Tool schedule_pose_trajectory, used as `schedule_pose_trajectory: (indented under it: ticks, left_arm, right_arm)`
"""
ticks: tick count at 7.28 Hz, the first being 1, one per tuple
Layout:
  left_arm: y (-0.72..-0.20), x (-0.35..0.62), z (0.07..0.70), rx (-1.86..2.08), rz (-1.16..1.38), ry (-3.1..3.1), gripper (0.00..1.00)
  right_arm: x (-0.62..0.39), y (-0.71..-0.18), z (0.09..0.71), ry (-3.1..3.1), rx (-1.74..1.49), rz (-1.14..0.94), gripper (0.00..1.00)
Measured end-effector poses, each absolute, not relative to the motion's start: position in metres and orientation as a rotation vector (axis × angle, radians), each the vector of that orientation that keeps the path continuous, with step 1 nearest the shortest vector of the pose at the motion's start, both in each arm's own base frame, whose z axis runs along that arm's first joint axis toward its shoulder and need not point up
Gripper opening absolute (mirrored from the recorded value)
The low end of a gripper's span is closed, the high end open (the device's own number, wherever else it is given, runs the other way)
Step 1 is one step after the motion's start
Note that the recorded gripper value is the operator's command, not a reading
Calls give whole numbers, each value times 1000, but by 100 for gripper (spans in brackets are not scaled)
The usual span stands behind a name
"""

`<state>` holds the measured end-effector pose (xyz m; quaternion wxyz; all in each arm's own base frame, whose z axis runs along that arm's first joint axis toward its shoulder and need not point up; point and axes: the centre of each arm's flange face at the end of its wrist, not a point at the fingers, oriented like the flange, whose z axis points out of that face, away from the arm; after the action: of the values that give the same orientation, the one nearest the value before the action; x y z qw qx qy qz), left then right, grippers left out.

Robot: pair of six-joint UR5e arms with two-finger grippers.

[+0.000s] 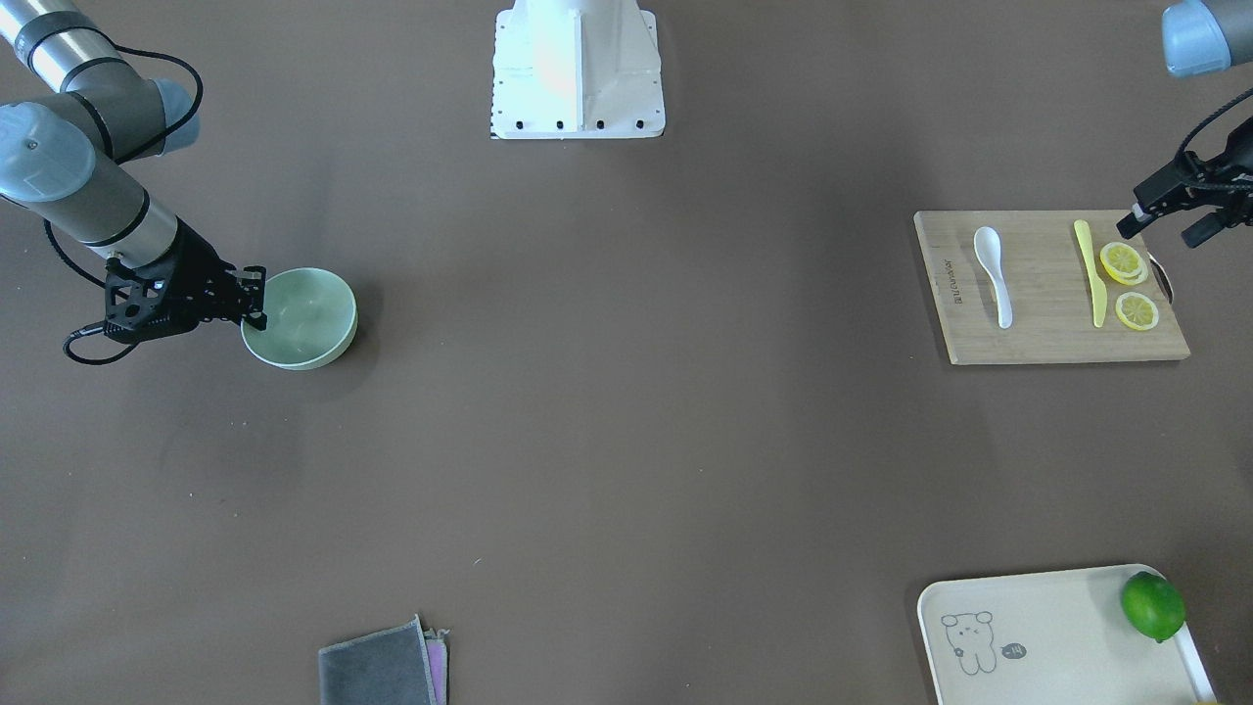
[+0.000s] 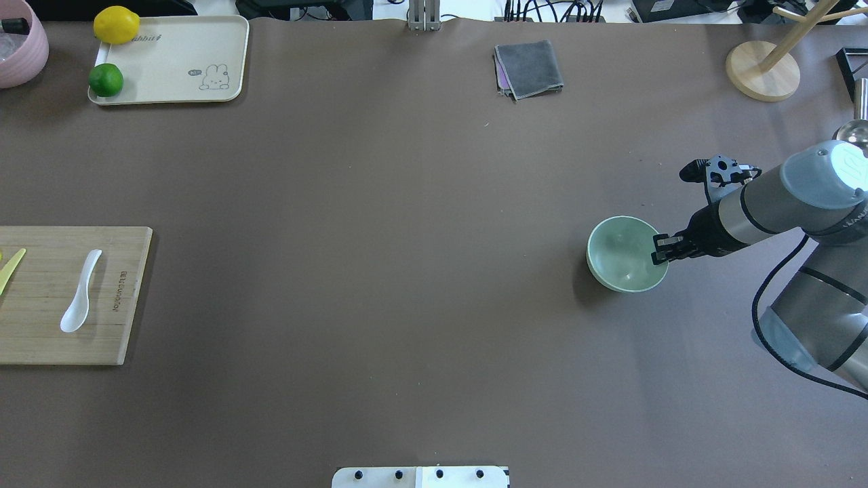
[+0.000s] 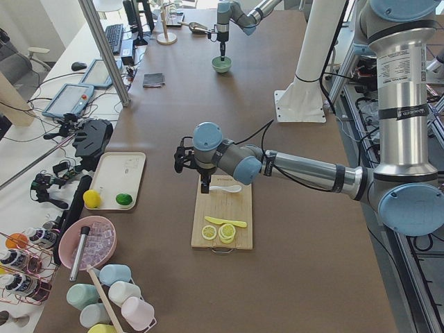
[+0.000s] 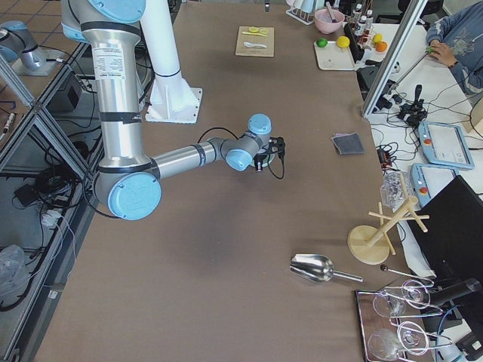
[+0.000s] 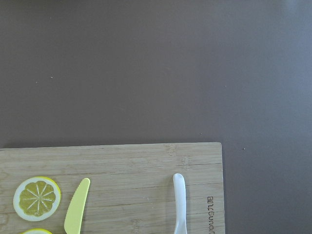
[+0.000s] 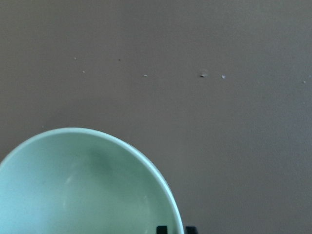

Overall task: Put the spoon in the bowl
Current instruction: 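Slide the bowl to table center with right gripper while left reaches to spoon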

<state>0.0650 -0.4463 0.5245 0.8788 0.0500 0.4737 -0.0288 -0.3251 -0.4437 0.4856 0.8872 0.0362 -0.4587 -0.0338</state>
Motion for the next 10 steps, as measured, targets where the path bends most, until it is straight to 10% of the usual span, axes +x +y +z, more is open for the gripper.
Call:
schedule_pose_trajectory:
  ticks: [10]
  left_arm:
    - [-436, 218, 554, -17, -48, 834, 72]
  right_arm:
    - [-496, -417, 283, -1066, -30, 138, 0]
